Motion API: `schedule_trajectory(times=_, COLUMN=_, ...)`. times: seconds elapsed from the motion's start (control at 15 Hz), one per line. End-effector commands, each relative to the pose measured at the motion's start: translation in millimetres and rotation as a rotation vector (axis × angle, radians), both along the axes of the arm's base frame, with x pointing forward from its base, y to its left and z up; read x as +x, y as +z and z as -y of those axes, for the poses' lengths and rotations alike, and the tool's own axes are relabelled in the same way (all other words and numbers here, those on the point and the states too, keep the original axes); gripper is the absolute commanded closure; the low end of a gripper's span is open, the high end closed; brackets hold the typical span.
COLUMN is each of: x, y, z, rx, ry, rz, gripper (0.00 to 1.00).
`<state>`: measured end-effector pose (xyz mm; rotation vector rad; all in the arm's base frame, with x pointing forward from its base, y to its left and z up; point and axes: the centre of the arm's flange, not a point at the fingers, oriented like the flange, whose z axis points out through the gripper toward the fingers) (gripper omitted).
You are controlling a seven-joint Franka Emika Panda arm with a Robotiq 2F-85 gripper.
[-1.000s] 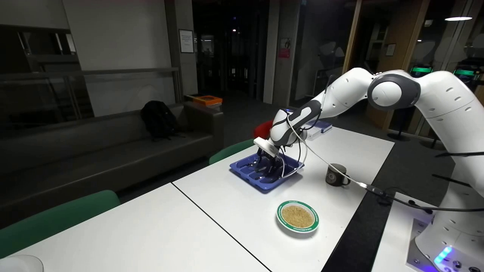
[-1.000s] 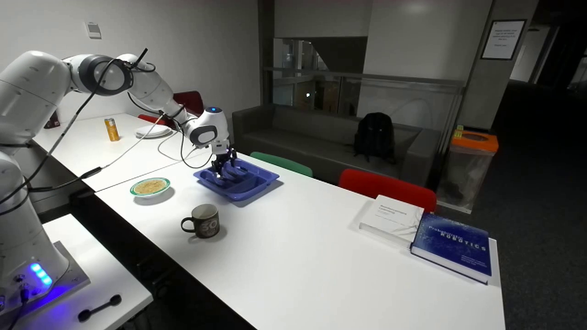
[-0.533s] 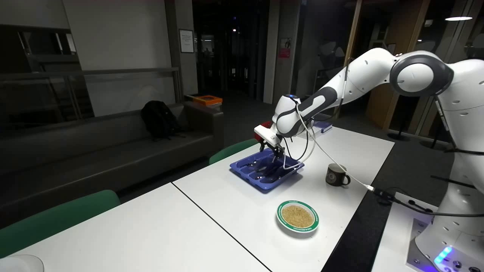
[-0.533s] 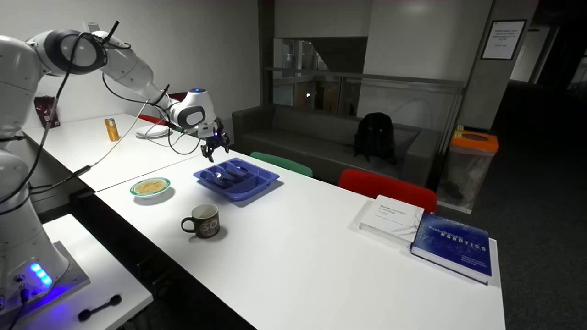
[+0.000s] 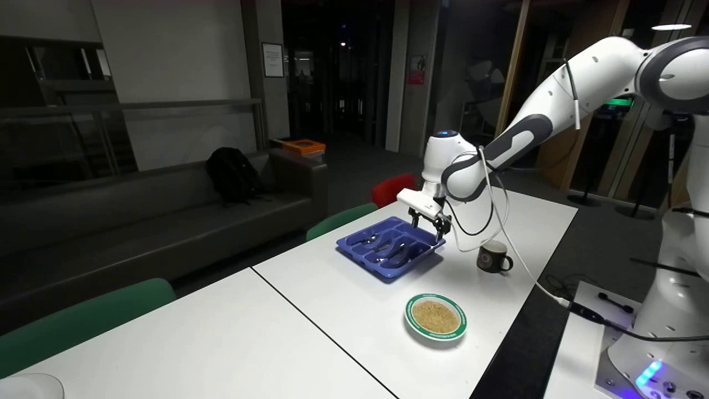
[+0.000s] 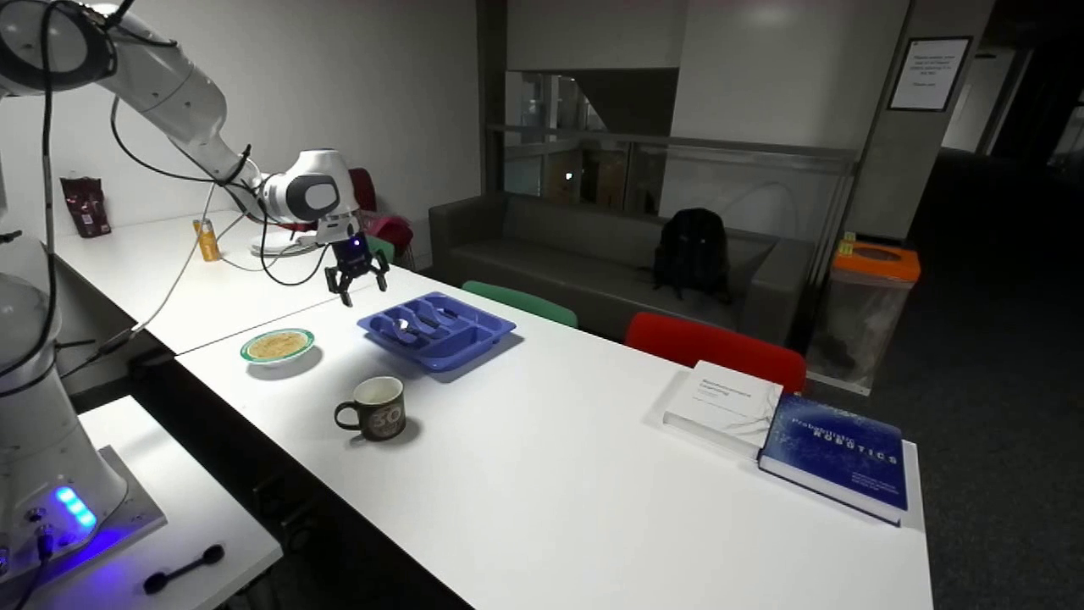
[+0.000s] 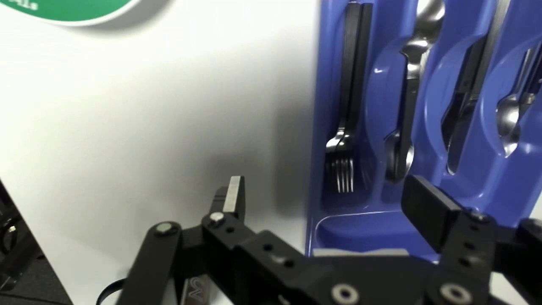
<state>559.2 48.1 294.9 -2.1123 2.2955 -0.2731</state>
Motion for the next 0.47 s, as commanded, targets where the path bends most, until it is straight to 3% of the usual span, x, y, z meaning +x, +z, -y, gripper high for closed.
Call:
schedule_trajectory(times=0.0, x=-60, y=22, z=-10, rx=-0.018, ry=0.05, rz=-0.005, gripper=0.0)
schedule_trajectory(times=0.2, x=-81, y=20, z=-22, rx=-0.031, ry=0.117, rz=-0.01, gripper=0.0)
schedule_trajectory(times=0.27, x=-52, y=10, z=-23, rx=-0.024, ry=0.1, rz=-0.018, gripper=0.0)
schedule_trajectory(times=0.4, x=-64, y=11, z=-28, rx=-0.025, ry=0.118, rz=-0.023, gripper=0.0)
